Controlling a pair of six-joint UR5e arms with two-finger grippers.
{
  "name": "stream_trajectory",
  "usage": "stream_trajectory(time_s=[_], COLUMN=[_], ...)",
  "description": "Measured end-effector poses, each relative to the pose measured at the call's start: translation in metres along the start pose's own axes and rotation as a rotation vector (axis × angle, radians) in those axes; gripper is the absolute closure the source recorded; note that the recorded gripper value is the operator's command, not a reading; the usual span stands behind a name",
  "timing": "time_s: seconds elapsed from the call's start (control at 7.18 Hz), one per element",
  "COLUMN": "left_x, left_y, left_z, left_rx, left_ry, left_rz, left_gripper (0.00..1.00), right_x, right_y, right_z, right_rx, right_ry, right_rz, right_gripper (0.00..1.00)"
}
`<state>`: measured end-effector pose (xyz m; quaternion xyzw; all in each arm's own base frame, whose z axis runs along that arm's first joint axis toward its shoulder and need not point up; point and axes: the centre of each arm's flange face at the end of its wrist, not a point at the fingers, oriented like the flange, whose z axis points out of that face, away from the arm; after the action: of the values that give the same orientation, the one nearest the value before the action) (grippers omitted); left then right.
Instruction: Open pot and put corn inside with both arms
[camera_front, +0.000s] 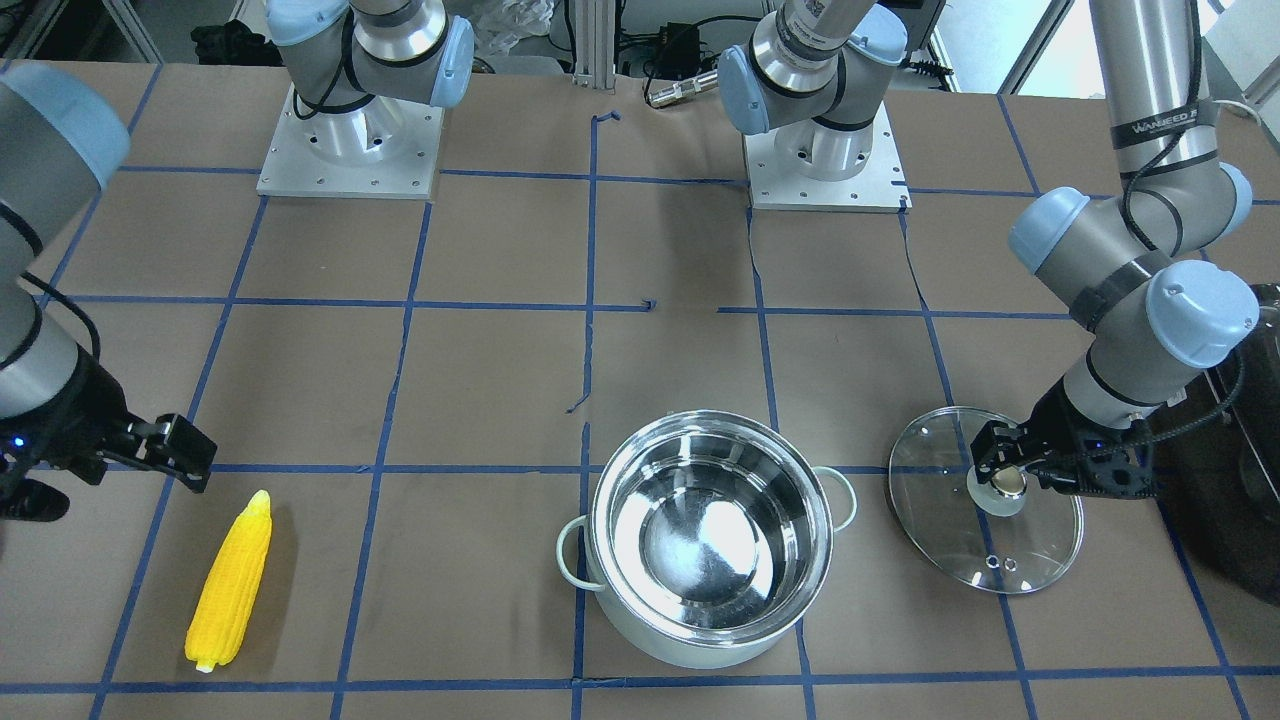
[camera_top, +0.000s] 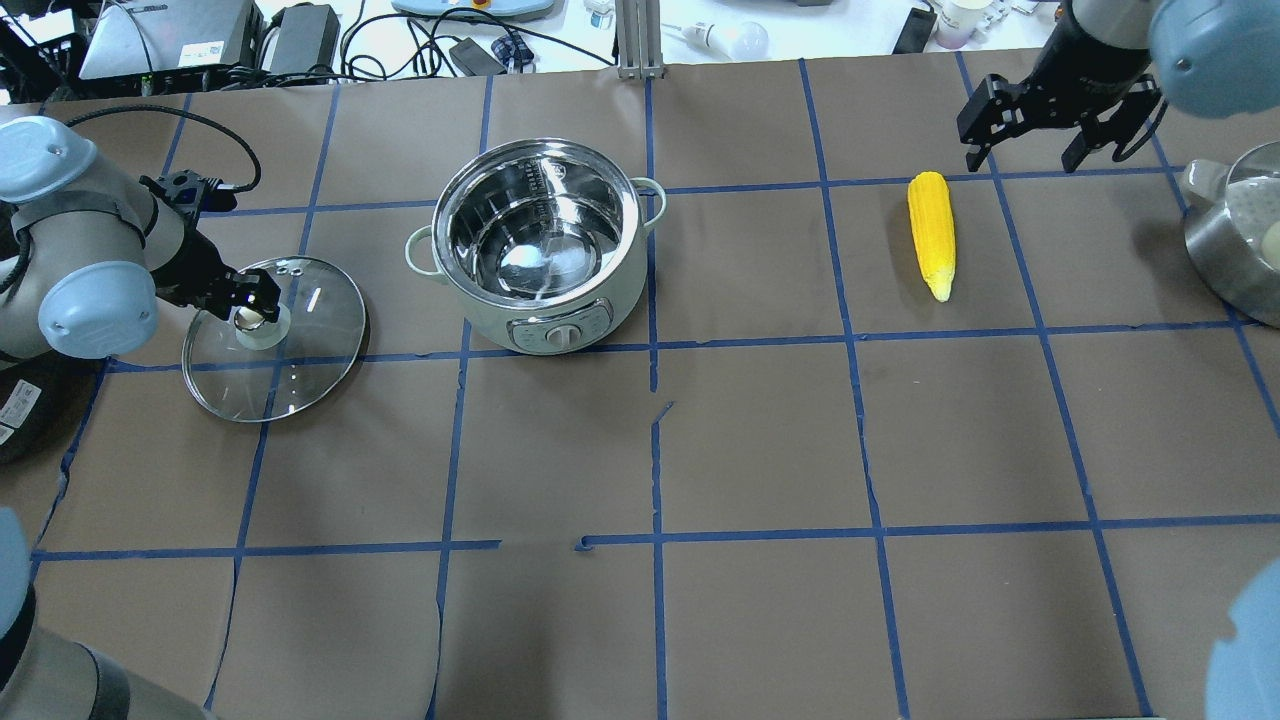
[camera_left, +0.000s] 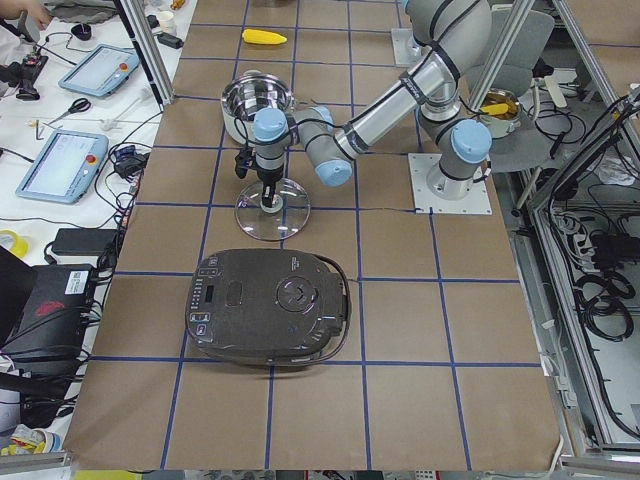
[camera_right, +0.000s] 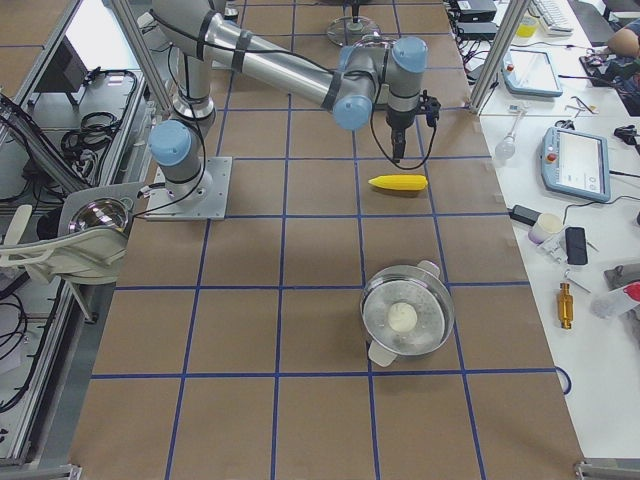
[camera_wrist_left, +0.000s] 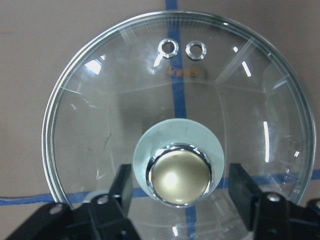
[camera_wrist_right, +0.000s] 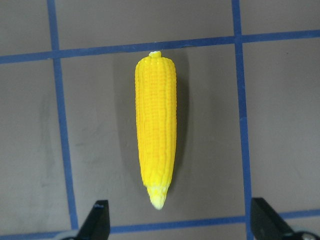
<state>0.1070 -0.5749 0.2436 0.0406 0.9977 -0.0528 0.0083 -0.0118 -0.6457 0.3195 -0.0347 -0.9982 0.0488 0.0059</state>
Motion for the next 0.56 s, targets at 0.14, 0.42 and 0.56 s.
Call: stream_trajectory(time_s=[0.14, 0.42, 0.56], left_x=[0.01, 0.061, 0.101], left_y=[0.0, -0.011, -0.018], left_z=[-0.018, -0.097, -0.153], left_rx=[0.004, -0.023, -0.045], left_ry=[0.0, 0.015, 0.027], left_rz=[0.012, -0.01, -0.042], left_gripper=[0.08, 0.08, 0.08], right_x=[0.002, 0.002, 0.001], right_y=[-0.008, -0.011, -0.012], right_z=[0.037, 0.088, 0.101], right_rx=[-0.002, -0.008, 0.001], right_ry=[0.0, -0.009, -0.014], right_rz=[-0.002, -0.004, -0.005], right_gripper=[0.0, 0.02, 0.06])
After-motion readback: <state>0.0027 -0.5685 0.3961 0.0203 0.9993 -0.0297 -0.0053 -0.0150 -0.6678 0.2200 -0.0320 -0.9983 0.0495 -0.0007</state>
